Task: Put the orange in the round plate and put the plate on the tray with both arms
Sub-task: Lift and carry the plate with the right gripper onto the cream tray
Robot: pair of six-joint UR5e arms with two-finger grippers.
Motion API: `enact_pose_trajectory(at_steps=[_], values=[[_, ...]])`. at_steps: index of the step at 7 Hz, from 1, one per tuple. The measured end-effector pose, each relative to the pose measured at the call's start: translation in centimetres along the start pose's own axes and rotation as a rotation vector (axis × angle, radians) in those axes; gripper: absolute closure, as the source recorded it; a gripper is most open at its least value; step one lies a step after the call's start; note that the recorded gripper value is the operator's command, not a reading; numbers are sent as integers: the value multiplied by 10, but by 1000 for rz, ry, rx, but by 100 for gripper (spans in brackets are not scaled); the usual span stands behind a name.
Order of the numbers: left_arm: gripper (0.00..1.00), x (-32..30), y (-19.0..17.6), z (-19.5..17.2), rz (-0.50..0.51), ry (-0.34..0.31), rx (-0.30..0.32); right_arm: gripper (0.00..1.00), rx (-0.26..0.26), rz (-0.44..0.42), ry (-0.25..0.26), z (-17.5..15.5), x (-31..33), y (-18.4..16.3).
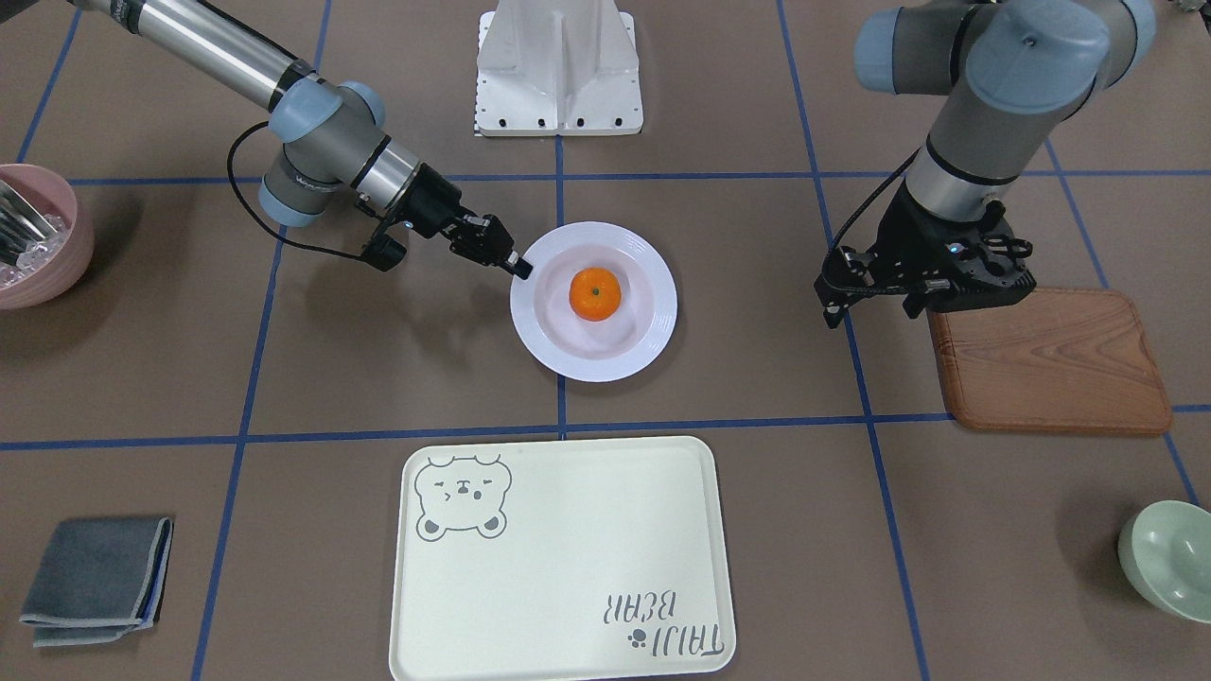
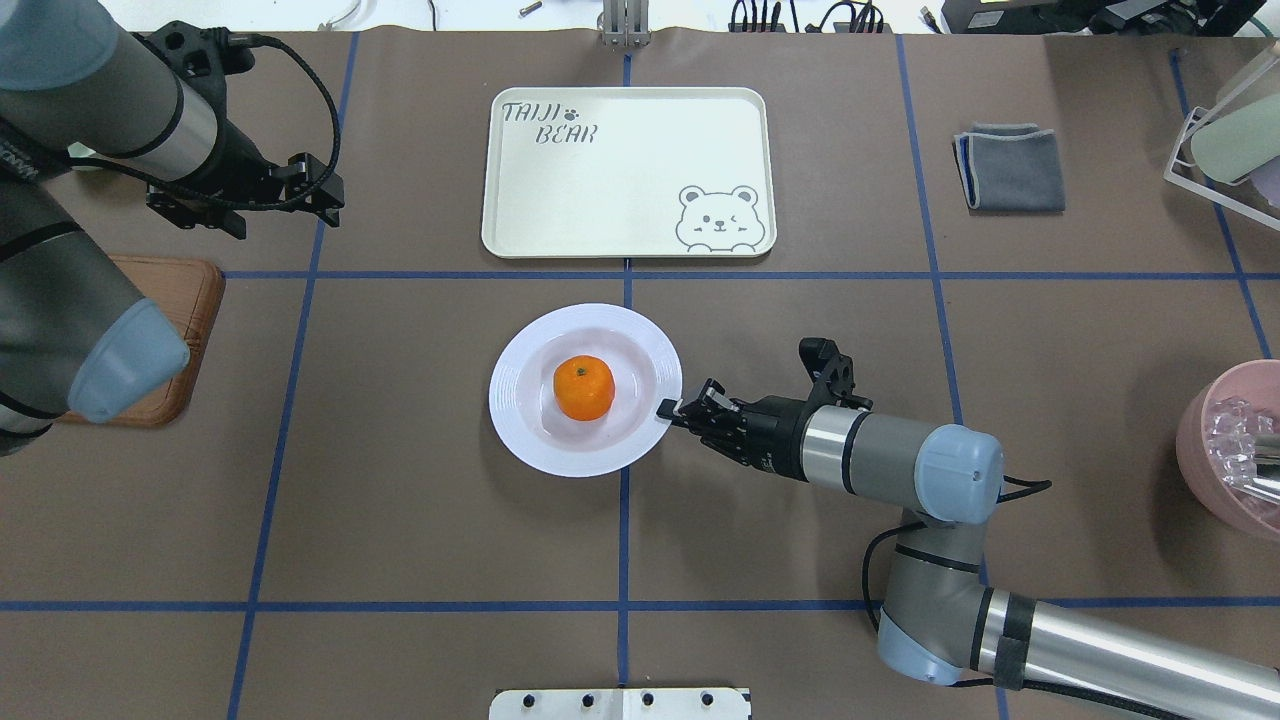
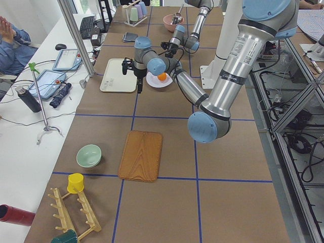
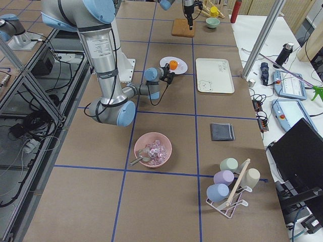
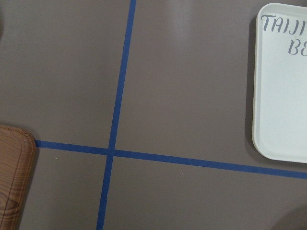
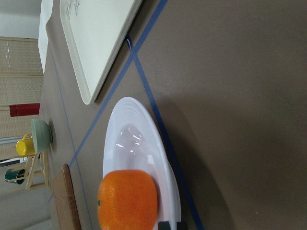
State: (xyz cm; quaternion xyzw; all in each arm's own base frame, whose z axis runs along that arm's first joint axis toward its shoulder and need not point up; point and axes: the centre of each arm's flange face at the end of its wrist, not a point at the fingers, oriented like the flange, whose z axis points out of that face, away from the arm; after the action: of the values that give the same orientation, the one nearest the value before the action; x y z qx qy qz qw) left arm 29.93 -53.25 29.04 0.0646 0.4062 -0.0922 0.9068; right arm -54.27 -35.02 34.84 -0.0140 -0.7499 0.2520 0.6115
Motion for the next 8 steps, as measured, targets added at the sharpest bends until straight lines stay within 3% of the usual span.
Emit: enact_pose_trajectory(at_steps=[3, 4, 8], values=[[2, -1, -2, -3, 1, 1, 4, 100, 4, 10, -46, -6, -20, 0], [2, -3, -5, -6, 2, 3, 10, 100, 29, 20, -73, -9, -28, -2], [2, -26, -25, -27, 22, -1, 48, 100, 208, 39, -178, -6, -56, -33]])
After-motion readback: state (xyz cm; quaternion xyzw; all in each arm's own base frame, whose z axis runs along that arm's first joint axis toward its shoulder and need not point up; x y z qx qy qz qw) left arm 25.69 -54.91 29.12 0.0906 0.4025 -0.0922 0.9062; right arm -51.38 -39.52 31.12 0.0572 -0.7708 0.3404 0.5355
